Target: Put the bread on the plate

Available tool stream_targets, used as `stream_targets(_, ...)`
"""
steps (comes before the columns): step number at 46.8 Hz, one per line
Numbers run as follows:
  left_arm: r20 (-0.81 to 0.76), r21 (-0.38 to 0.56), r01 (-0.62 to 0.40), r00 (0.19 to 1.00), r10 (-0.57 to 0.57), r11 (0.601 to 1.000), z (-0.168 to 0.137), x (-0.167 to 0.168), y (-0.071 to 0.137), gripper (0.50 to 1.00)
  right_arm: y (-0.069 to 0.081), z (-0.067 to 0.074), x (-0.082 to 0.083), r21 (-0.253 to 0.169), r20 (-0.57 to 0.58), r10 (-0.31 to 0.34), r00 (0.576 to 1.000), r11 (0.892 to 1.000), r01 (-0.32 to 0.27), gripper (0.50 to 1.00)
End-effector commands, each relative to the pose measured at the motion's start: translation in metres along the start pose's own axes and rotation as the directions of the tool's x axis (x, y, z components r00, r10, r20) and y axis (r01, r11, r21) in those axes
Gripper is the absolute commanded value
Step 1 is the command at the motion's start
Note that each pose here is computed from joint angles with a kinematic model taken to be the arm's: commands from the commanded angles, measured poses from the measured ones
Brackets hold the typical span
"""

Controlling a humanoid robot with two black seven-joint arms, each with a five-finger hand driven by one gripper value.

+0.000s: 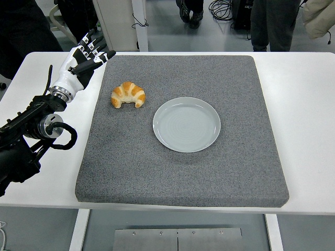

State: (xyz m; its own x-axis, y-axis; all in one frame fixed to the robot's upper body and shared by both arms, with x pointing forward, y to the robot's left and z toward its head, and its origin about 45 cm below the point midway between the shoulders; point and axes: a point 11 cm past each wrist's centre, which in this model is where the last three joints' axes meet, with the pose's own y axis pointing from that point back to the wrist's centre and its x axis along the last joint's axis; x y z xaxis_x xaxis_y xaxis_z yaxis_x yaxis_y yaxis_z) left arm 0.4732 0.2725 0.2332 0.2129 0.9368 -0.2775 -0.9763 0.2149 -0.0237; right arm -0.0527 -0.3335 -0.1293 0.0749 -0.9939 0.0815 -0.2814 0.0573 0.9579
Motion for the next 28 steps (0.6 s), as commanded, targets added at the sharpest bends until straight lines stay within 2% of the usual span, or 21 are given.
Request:
stream_targets(1, 0.003, 0.0, 0.001, 1.0, -0.001, 1.0, 0.0, -0.001, -0.001, 0.96, 0.0, 0.0, 0.0, 0.0, 0.0, 0.0, 1.0, 1.0, 0.0, 1.0)
stream_targets(28, 0.046, -0.009, -0.005, 0.999, 0.006, 1.0, 0.016, -0.002, -0.007, 0.948, 0.0, 0.001, -0.001, -0.001, 0.001, -0.002, 1.0, 1.0, 0.002, 1.0)
